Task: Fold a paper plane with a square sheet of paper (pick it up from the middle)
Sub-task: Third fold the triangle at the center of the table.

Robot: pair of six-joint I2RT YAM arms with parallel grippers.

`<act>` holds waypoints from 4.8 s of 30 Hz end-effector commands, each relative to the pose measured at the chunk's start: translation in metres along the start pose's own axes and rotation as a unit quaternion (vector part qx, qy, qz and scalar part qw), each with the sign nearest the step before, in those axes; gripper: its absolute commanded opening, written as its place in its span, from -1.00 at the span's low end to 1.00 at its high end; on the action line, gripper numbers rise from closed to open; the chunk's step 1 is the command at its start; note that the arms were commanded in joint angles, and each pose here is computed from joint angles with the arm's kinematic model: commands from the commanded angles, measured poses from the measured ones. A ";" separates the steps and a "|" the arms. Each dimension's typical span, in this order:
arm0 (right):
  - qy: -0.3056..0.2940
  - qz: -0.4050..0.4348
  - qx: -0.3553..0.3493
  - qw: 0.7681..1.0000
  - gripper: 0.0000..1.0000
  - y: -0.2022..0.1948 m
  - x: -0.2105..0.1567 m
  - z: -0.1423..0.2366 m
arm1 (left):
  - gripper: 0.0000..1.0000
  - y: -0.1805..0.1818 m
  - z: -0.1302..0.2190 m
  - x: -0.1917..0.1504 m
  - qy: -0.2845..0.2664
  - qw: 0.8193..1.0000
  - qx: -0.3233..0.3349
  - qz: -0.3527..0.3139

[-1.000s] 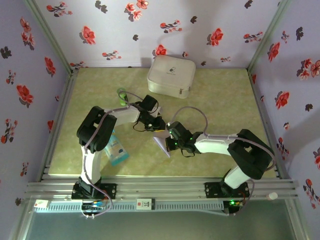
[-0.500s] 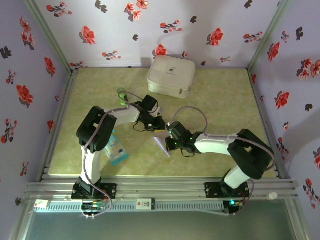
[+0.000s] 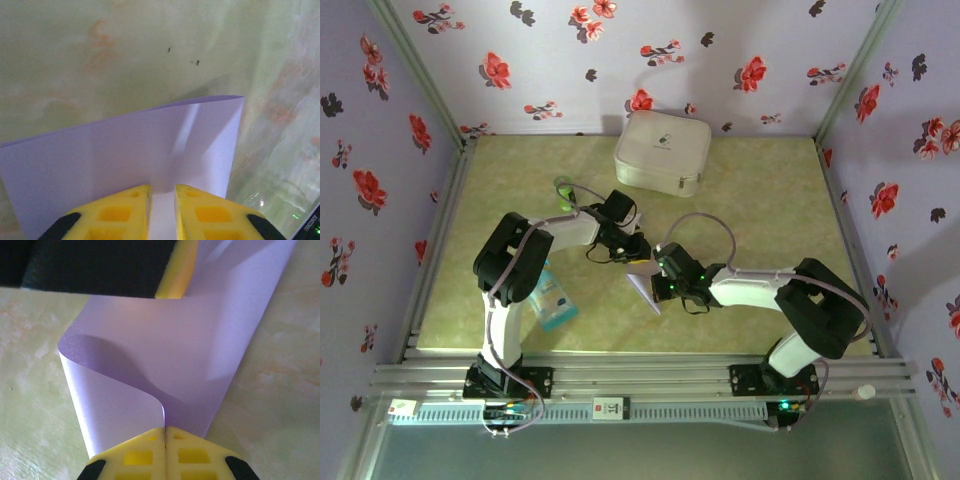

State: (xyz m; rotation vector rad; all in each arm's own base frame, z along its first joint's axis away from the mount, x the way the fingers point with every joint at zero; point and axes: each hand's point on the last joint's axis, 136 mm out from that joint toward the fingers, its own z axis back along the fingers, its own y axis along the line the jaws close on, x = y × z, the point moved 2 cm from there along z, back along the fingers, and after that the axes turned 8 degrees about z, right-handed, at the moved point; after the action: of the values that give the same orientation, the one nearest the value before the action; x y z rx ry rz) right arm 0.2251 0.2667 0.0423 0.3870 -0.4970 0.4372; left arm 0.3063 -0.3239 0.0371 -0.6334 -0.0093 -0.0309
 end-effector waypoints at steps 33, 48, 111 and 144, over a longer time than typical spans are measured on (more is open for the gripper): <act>-0.011 -0.017 0.002 1.000 -1.00 -0.002 0.001 -0.003 | -0.60 0.002 0.002 -0.005 -0.004 1.000 0.011 0.008; -0.012 -0.012 -0.001 1.000 -1.00 -0.003 0.003 -0.004 | -0.60 0.003 0.001 -0.005 -0.003 1.000 0.011 0.008; 0.014 -0.013 -0.006 1.000 -1.00 -0.004 -0.005 -0.012 | -1.00 -0.015 0.043 -0.066 -0.089 0.973 -0.178 0.118; 0.011 -0.014 0.001 1.000 -1.00 -0.001 -0.001 -0.011 | -1.00 0.037 0.000 -0.079 -0.071 0.982 -0.096 0.149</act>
State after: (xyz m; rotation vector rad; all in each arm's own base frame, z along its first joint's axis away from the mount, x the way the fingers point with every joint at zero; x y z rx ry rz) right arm 0.2283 0.2725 0.0349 0.4059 -0.4954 0.4155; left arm 0.2345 -0.2980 0.0317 -0.8875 -0.0576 0.3060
